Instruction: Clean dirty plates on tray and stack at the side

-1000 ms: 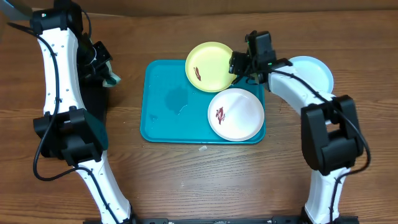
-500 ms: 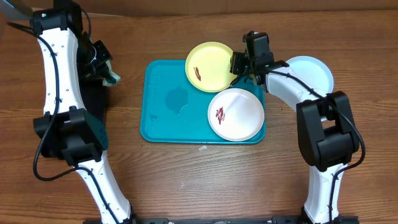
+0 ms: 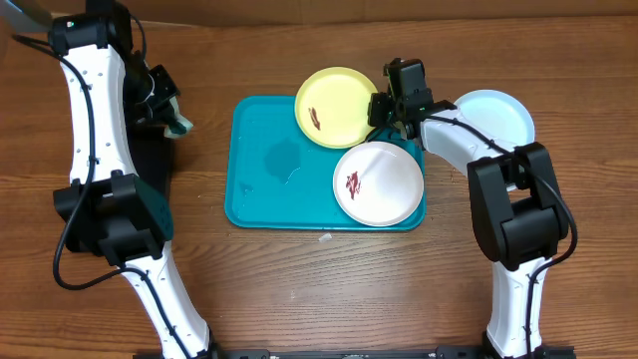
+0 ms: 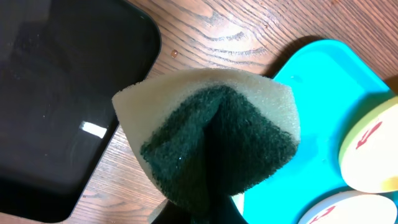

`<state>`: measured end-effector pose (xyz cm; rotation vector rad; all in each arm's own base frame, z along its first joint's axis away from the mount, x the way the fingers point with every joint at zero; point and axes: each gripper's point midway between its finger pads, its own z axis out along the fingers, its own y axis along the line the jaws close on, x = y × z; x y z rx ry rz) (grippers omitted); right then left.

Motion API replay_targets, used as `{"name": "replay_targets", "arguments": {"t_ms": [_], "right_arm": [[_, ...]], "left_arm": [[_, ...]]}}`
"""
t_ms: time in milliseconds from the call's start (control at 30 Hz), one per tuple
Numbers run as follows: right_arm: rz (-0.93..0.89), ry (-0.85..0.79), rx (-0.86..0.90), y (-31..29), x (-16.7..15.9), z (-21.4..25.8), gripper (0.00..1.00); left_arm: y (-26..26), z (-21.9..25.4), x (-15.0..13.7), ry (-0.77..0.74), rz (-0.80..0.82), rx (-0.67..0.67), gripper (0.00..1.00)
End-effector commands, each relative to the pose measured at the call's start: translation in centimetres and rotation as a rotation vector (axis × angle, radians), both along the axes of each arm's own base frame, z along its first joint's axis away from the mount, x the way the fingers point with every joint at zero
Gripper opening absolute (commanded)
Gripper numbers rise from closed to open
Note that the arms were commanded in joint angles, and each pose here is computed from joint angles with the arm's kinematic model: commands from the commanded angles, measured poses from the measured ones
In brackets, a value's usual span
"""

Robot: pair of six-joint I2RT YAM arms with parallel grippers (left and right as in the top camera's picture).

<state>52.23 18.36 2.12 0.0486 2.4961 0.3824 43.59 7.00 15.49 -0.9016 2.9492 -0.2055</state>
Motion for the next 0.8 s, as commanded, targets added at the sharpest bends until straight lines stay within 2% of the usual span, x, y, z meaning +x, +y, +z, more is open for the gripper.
{"name": "replay_targets", "arguments": {"t_ms": [0, 233, 567, 633, 700, 767], "right_arm": [[0.042, 0.012, 0.001, 1.7, -0.6, -0.1, 0.04], [0.117, 0.061, 0.026, 6.7, -3.1, 0.4, 0.04], [-0.098, 0.240, 0.181, 10.4, -6.6, 0.0, 0.04], [-0.096, 0.264, 0.170, 10.2, -7.2, 0.1, 0.13], [-0.083, 0.266, 0.157, 10.0, -7.6, 0.7, 0.32], [-0.027, 0.227, 0.136, 9.9, -7.4, 2.1, 0.40]], "left_arm": [[-0.5, 0.8, 0.4, -0.032, -0.028, -0.005, 0.04], [-3.0, 1.1, 0.8, -0.066, -0.157, -0.084, 0.04], [-7.7, 0.1, 1.3, -0.058, -0.265, -0.077, 0.04], [-8.3, 0.0, 1.4, -0.056, -0.285, -0.051, 0.04], [-8.4, -0.1, 1.4, -0.051, -0.288, -0.021, 0.04], [-8.4, -0.2, 1.5, -0.048, -0.278, 0.001, 0.04]]}}
